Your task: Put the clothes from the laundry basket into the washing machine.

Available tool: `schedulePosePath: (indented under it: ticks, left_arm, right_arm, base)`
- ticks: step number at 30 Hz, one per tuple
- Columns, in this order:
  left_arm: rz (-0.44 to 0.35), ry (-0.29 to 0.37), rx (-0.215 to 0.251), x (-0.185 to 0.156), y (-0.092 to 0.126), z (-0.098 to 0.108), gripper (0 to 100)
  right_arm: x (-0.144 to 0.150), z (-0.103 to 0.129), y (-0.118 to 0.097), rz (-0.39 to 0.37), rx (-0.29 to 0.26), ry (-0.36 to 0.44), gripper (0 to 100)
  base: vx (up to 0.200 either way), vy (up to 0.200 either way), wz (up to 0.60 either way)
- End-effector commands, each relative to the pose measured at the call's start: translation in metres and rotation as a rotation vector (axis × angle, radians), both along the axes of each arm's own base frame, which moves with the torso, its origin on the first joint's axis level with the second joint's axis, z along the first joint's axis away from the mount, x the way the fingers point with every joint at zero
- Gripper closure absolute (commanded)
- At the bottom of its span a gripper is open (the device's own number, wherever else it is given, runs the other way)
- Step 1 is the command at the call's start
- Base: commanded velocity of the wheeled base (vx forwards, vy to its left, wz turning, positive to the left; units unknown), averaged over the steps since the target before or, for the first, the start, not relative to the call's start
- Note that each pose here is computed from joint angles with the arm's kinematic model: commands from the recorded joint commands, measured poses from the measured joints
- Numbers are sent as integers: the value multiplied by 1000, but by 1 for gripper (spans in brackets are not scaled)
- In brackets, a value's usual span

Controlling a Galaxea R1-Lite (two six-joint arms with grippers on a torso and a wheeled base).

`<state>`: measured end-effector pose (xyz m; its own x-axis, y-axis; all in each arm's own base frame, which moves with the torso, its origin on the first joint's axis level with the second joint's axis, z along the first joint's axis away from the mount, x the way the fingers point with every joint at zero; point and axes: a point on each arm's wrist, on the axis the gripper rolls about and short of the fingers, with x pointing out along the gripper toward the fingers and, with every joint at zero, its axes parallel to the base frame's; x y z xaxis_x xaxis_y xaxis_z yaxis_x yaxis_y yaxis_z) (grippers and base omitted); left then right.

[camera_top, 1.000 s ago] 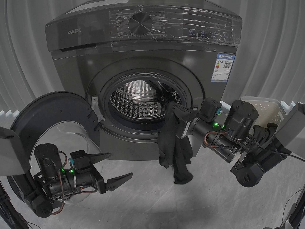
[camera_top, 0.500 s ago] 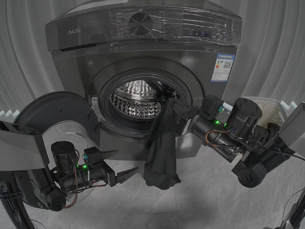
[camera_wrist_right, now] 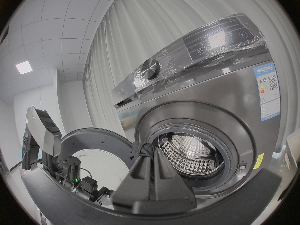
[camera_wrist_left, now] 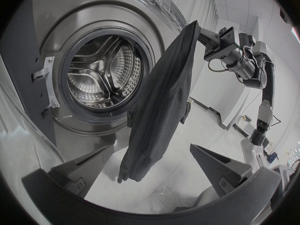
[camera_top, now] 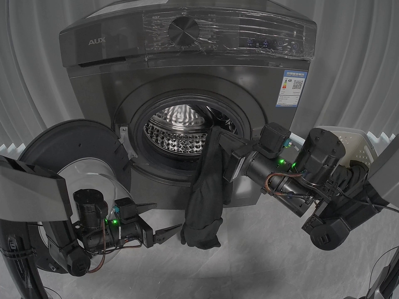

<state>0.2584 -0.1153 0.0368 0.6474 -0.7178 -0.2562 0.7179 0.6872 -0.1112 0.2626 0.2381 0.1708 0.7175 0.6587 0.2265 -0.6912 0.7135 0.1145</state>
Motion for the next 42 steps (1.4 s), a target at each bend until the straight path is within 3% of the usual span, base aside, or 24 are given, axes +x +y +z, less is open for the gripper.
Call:
schedulePosePath:
  ticks: [1, 9, 16, 20, 28, 37, 42]
  left_arm:
    - [-9, 0, -2, 7, -4, -5, 0]
    - [-7, -28, -25, 28, -13, -11, 0]
    - [-8, -28, -24, 49, -21, -30, 0]
    - [7, -65, -29, 70, -24, -40, 0]
    - [51, -81, -40, 82, -10, -39, 0]
    - [-34, -72, -61, 82, -21, -42, 0]
    - [-39, -83, -64, 90, -25, -48, 0]
  right_arm:
    - [-3, 1, 2, 11, 3, -3, 100]
    - [-9, 2, 6, 40, 3, -7, 100]
    - [-9, 2, 6, 40, 5, -8, 100]
    - [-10, 2, 6, 43, 3, -7, 100]
    - [-13, 2, 3, 44, 1, -5, 100]
    - [-16, 1, 7, 56, -3, -1, 100]
    - [-15, 0, 7, 57, -3, 2, 100]
  base:
    - [0, 0, 0]
    - [0, 0, 0]
    - [0, 0, 0]
    - [0, 0, 0]
    - [0, 0, 0]
    - [0, 0, 0]
    - [0, 0, 0]
